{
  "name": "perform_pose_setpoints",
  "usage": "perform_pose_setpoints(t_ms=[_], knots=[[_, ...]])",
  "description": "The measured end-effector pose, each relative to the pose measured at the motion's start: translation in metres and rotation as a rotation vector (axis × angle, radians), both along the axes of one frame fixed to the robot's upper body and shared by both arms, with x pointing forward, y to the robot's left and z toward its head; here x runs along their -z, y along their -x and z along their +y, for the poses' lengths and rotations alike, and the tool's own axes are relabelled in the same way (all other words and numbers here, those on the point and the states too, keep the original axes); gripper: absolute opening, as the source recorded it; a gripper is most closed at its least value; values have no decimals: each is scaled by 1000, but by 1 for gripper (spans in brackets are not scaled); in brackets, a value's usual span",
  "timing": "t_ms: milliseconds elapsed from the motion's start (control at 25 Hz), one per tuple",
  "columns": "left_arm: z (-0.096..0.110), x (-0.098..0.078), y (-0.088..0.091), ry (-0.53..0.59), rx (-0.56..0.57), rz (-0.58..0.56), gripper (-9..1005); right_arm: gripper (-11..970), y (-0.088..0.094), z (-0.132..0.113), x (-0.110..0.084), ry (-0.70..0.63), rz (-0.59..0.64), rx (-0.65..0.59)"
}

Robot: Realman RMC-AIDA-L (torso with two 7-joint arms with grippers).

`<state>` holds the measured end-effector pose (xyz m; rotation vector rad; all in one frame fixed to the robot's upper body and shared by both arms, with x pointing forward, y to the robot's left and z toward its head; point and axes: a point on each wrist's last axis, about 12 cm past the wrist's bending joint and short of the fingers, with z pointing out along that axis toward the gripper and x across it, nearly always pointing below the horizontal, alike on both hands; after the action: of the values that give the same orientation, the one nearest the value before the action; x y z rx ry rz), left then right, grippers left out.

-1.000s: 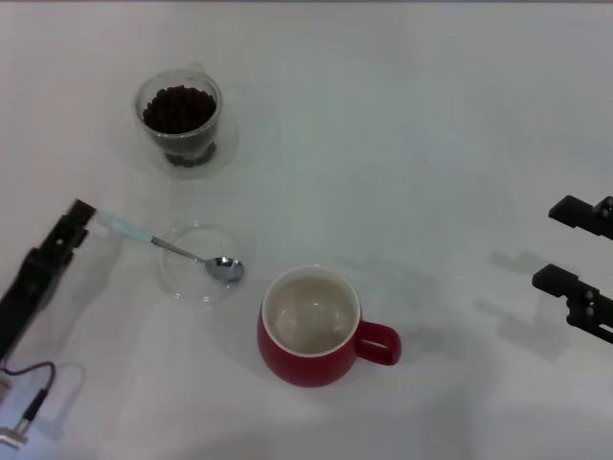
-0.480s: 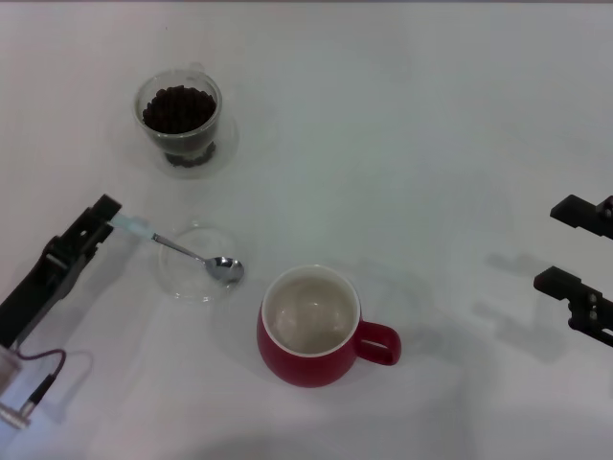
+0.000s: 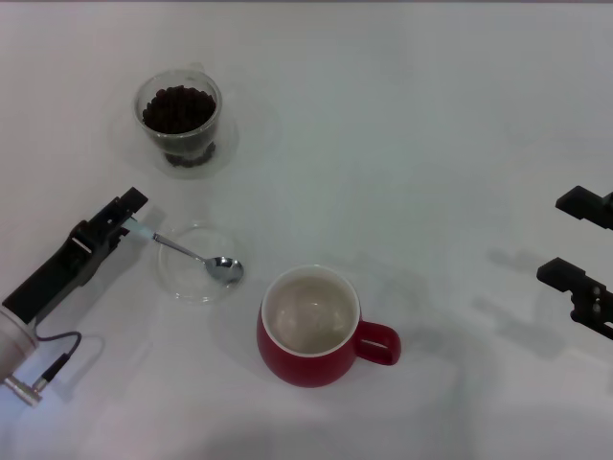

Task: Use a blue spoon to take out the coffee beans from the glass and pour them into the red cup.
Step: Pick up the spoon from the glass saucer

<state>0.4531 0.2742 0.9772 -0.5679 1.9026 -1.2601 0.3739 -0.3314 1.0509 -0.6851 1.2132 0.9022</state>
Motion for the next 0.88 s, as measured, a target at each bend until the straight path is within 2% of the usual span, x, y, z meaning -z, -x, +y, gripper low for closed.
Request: perform_pose_setpoints(t_ms=[560,760,880], knots=[[-1,-4,-9,-10,18,-13,549,645,-6,0,-2,-12,-24,31],[3,-3,-7,-15,-11,-15,316,644,-9,1,-2,-11,-26,36],[4,-3,-7,-17,-14,-15,221,644,-10,1,-3,-12,-29,41]])
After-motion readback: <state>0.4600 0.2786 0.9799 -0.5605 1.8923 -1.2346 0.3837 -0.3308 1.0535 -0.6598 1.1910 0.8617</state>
